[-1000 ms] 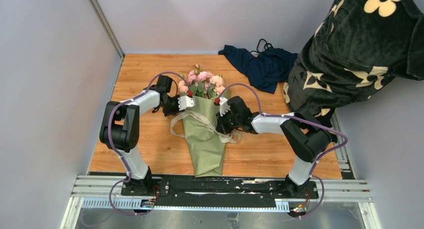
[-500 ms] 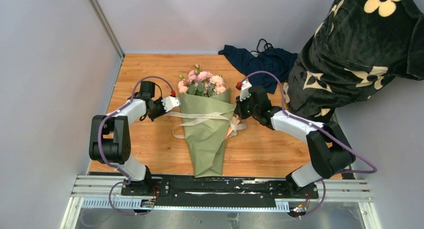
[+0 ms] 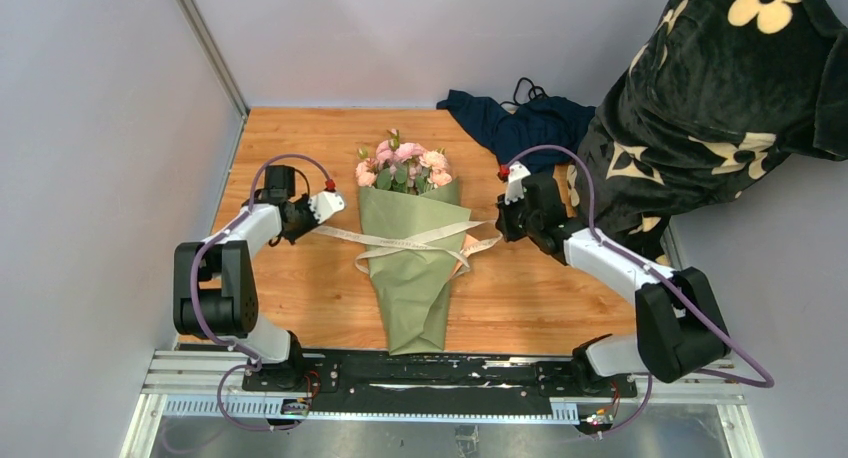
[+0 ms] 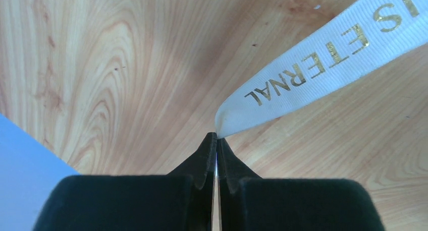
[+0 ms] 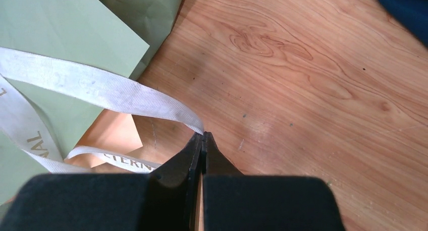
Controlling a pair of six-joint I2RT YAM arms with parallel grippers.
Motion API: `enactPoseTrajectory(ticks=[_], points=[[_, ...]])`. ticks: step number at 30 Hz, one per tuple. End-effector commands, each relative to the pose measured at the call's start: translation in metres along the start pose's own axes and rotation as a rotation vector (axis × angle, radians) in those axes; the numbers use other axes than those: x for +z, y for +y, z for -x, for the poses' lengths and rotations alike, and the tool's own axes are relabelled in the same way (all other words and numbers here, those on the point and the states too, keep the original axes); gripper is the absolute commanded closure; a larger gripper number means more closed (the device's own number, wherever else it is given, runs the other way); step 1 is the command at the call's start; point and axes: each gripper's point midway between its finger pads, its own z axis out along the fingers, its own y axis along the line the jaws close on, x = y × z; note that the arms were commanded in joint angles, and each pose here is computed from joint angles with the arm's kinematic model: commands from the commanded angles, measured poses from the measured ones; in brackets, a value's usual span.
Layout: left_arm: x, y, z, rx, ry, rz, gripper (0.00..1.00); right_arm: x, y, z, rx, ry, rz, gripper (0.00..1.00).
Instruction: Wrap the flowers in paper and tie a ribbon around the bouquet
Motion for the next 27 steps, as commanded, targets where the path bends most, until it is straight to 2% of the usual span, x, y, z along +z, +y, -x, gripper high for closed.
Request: enactPoseTrajectory(ticks=[1,2,3,4,6,8,11,12,16,20,23,25,27], points=[[-0.012,-0.011,0.007,0.015,-0.030,-0.079,0.79,-0.014,0.003,0.004,-0.016,0.013,0.017,1.00],[-0.019,-0.014,0.018,0.003,-0.079,-0.109,0.61,-0.015,0.009,0.005,-0.021,0.008,0.042,1.00],[-0.032,-0.013,0.034,-0.015,-0.145,-0.113,0.48,-0.016,0.015,0.007,-0.028,0.003,0.066,1.00],[-0.044,-0.013,0.053,-0.027,-0.217,-0.126,0.40,-0.017,0.020,0.009,-0.031,0.000,0.090,1.00],[-0.074,-0.020,0.101,0.010,-0.355,-0.123,0.32,-0.018,0.033,0.014,-0.029,-0.009,0.152,1.00],[-0.092,-0.058,0.150,0.139,-0.461,-0.187,0.24,-0.019,0.044,0.021,-0.020,-0.017,0.213,1.00],[-0.087,-0.114,0.188,0.265,-0.500,-0.343,0.03,-0.020,0.053,0.031,-0.014,-0.020,0.262,1.00],[-0.079,-0.126,0.195,0.293,-0.494,-0.368,0.01,-0.021,0.053,0.033,-0.012,-0.018,0.264,1.00],[-0.053,-0.152,0.217,0.379,-0.486,-0.353,0.00,-0.024,0.055,0.038,-0.014,-0.018,0.275,1.00],[-0.035,-0.151,0.232,0.395,-0.508,-0.289,0.00,-0.027,0.060,0.043,-0.001,-0.028,0.299,1.00],[-0.017,-0.156,0.230,0.390,-0.475,-0.298,0.03,-0.030,0.062,0.049,0.030,-0.034,0.313,1.00],[-0.007,-0.159,0.228,0.386,-0.447,-0.298,0.13,-0.035,0.063,0.055,0.065,-0.038,0.319,1.00],[0.001,-0.156,0.228,0.358,-0.420,-0.284,0.42,-0.040,0.064,0.061,0.084,-0.038,0.319,1.00]])
